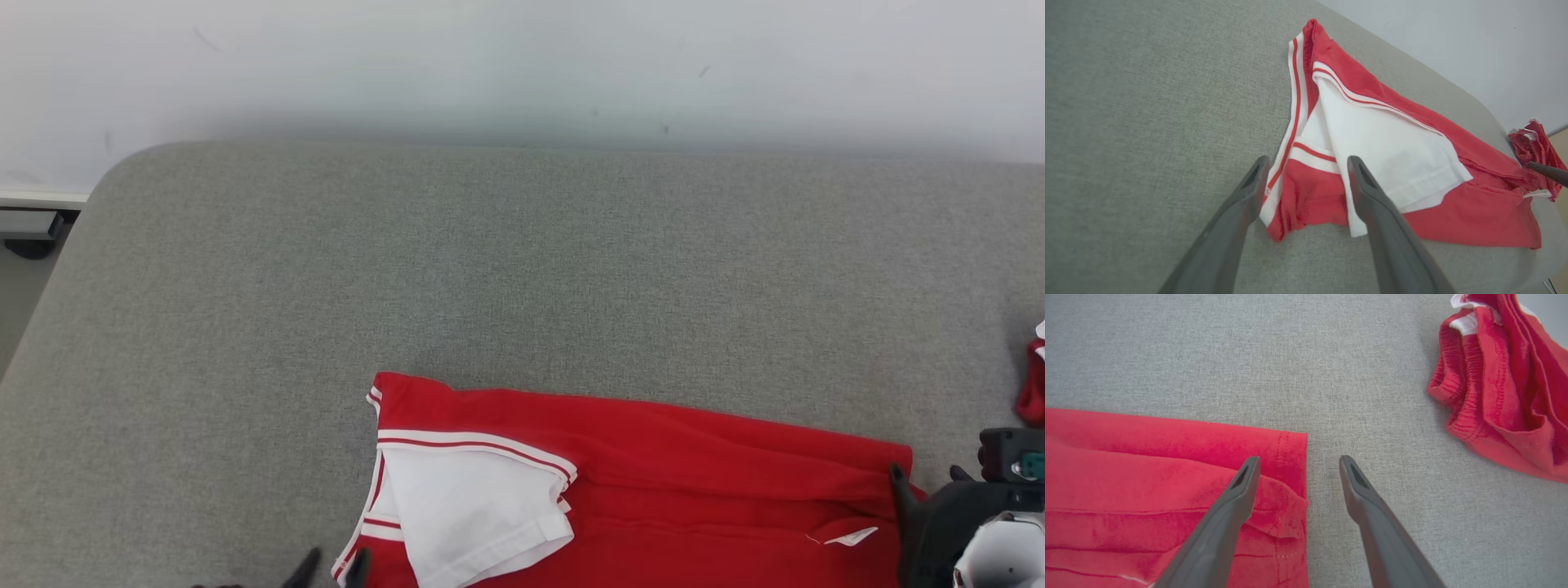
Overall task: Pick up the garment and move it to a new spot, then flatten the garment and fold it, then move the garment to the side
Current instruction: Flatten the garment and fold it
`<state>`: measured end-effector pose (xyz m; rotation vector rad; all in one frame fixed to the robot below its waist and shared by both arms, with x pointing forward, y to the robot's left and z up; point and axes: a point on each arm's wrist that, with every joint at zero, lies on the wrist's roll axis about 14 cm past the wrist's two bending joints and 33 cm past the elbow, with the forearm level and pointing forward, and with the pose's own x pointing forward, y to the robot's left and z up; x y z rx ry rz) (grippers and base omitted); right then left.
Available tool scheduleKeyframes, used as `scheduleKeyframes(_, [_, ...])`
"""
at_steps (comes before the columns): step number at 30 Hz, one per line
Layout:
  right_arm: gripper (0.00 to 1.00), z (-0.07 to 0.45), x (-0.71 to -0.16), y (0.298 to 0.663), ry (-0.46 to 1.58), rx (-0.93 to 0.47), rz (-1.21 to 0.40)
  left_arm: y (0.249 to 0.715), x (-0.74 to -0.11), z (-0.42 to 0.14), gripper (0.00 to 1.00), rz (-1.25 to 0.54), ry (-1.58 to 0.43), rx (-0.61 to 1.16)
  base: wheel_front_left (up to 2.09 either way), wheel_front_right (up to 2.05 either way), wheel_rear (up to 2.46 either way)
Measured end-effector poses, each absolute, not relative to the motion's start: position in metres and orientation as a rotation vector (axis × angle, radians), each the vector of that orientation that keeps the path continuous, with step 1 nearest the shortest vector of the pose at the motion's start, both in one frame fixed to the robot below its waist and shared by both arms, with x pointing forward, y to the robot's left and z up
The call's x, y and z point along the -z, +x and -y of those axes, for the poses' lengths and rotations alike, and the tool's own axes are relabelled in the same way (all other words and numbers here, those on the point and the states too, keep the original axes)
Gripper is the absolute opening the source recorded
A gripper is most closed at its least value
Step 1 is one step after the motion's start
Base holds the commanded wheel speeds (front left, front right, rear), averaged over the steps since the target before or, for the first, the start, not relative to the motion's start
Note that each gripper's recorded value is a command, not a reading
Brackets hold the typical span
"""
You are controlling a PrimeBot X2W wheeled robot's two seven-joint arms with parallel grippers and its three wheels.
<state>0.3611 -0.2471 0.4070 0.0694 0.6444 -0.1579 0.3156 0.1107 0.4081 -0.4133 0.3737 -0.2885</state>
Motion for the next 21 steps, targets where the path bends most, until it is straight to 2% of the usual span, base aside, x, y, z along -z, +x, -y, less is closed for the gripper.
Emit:
scheduleKeyframes(8, [1.0, 0.258, -0.43, 0.358, 0.022, 0.168, -0.558, 0.328, -0.419, -0.163, 1.0, -0.294, -0.193, 0.163, 0.0, 0.0, 0.0])
scheduleKeyframes(15, [1.0, 0.25, -0.477, 0.366, 0.0, 0.146, -0.349, 0.352, -0.472, -0.162, 1.0, -0.095, -0.119, 0.159, 0.0, 0.0, 0.0])
scheduleKeyframes(21, [1.0, 0.234, -0.5, 0.363, 0.055, 0.131, -0.212, 0.355, -0.489, -0.157, 1.0, -0.034, -0.101, 0.165, 0.0, 0.0, 0.0])
